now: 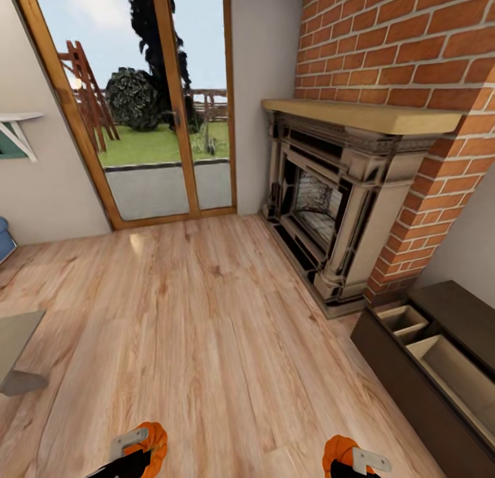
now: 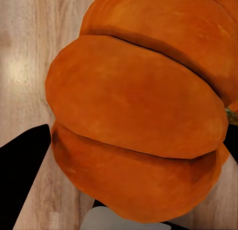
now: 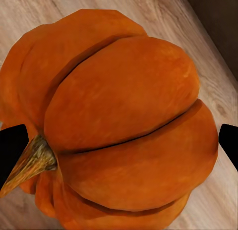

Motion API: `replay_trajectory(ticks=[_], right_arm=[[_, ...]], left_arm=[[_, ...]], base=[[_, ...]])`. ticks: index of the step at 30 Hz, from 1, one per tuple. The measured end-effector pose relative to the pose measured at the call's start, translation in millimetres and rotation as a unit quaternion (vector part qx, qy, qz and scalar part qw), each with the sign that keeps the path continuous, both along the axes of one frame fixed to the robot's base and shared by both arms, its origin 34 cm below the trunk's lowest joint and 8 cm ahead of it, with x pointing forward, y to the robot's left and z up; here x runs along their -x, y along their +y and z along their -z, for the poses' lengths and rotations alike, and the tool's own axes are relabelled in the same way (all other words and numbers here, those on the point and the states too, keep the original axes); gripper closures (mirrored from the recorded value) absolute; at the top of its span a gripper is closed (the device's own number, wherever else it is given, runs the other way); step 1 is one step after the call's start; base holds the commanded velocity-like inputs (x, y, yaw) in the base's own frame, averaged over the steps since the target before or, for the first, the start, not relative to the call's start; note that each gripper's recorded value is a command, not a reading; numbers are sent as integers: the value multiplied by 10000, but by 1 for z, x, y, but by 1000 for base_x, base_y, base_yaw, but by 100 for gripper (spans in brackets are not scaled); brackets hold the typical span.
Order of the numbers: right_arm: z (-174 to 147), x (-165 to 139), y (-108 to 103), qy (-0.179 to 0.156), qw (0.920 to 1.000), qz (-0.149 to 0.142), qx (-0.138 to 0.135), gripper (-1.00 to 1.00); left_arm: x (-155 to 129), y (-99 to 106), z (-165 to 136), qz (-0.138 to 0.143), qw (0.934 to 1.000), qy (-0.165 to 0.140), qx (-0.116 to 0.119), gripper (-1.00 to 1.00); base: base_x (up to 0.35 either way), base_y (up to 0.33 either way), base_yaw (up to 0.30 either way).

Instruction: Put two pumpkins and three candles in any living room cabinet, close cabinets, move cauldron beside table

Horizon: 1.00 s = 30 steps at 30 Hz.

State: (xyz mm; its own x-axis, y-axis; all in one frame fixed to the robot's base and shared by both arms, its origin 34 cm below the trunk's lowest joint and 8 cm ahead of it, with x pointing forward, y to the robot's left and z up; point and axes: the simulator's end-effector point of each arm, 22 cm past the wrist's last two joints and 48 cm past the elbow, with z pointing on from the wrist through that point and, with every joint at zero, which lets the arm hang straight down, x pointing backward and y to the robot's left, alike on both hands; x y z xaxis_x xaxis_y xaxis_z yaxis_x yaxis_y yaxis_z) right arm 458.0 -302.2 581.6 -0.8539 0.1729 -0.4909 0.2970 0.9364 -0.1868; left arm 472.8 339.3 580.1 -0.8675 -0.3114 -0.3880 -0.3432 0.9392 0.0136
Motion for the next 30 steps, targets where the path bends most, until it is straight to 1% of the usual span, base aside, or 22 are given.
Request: replay_trajectory(ticks=[5, 13, 30], right_arm=[[0, 0, 0, 1, 10000, -3, 0, 100], [0, -1, 0, -6, 10000, -17, 1, 100], [0, -1, 0, -5, 10000, -15, 0, 100]], left_arm=[[0, 0, 0, 1, 10000, 0, 0, 100], [0, 0, 0, 1, 10000, -1, 1, 100], [0, 1, 0, -1, 10000, 0, -5, 100]], base=[[309, 85, -35], [242, 52, -248], [18, 1, -280]])
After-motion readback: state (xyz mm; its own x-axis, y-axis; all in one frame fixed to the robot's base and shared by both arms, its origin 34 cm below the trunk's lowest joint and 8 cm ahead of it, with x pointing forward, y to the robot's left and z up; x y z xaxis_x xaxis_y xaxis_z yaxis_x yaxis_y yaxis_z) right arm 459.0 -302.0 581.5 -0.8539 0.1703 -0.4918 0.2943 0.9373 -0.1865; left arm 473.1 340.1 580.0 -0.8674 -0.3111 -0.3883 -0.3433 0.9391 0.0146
